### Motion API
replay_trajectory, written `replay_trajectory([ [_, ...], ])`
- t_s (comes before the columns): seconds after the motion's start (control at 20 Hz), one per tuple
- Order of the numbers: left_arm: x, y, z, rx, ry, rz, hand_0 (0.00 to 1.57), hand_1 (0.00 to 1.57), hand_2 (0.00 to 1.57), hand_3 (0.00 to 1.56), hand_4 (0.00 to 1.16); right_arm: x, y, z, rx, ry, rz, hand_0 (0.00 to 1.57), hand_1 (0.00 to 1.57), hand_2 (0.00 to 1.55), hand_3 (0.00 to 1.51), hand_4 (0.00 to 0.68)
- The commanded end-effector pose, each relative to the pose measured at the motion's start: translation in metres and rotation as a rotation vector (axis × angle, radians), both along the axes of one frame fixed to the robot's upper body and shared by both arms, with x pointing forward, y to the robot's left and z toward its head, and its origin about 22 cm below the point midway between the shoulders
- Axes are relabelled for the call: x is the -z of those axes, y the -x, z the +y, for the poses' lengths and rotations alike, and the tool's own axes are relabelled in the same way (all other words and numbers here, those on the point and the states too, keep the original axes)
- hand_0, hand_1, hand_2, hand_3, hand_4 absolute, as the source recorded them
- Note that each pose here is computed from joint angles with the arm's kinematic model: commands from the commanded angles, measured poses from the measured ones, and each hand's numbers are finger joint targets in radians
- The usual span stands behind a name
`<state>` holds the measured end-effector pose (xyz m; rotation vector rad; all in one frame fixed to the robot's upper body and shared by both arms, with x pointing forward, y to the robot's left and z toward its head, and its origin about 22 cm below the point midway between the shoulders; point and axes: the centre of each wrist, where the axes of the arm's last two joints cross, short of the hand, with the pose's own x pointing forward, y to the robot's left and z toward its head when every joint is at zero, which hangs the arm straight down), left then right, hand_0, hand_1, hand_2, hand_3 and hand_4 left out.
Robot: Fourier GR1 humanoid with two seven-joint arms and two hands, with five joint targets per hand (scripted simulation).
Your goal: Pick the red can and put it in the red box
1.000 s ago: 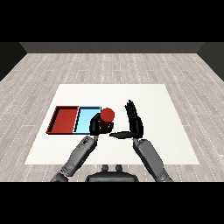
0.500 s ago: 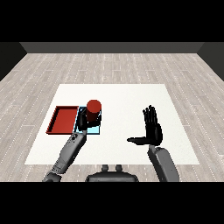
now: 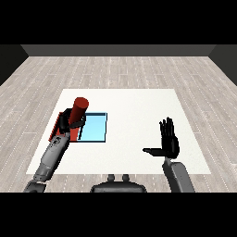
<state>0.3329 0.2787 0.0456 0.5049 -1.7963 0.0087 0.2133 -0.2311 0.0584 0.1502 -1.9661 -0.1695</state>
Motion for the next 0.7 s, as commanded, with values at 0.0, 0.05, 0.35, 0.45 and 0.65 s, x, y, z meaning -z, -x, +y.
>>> replay_trajectory([
  [0.0,0.006,-0.0033,0.053,-0.121,-0.086,0.162,1.57,1.57,1.55,1.49,1.11,0.013,-0.013,-0.007,-0.003,-0.018,0.021,0.0,0.0,0.0,0.0,0.0],
  [0.05,0.013,-0.0097,0.062,-0.145,-0.094,0.204,1.57,1.57,1.55,1.5,1.11,0.02,-0.002,-0.007,0.032,-0.018,0.049,0.0,0.0,0.0,0.0,0.0],
  [0.35,0.058,0.0018,0.108,-0.291,-0.218,0.47,1.57,1.57,1.52,1.43,1.02,0.015,-0.019,-0.014,0.031,0.011,0.041,0.0,0.0,0.0,0.0,0.0],
  [0.45,0.061,0.0001,0.119,-0.334,-0.241,0.578,1.51,1.51,1.43,1.36,0.97,0.025,-0.028,-0.009,0.025,-0.021,0.009,0.0,0.0,0.0,0.0,0.0],
  [0.65,0.091,0.0157,0.127,-0.348,-0.259,0.716,0.63,0.63,0.6,0.0,0.77,0.031,-0.042,-0.019,0.05,0.04,0.03,0.0,0.0,0.0,0.0,0.0],
])
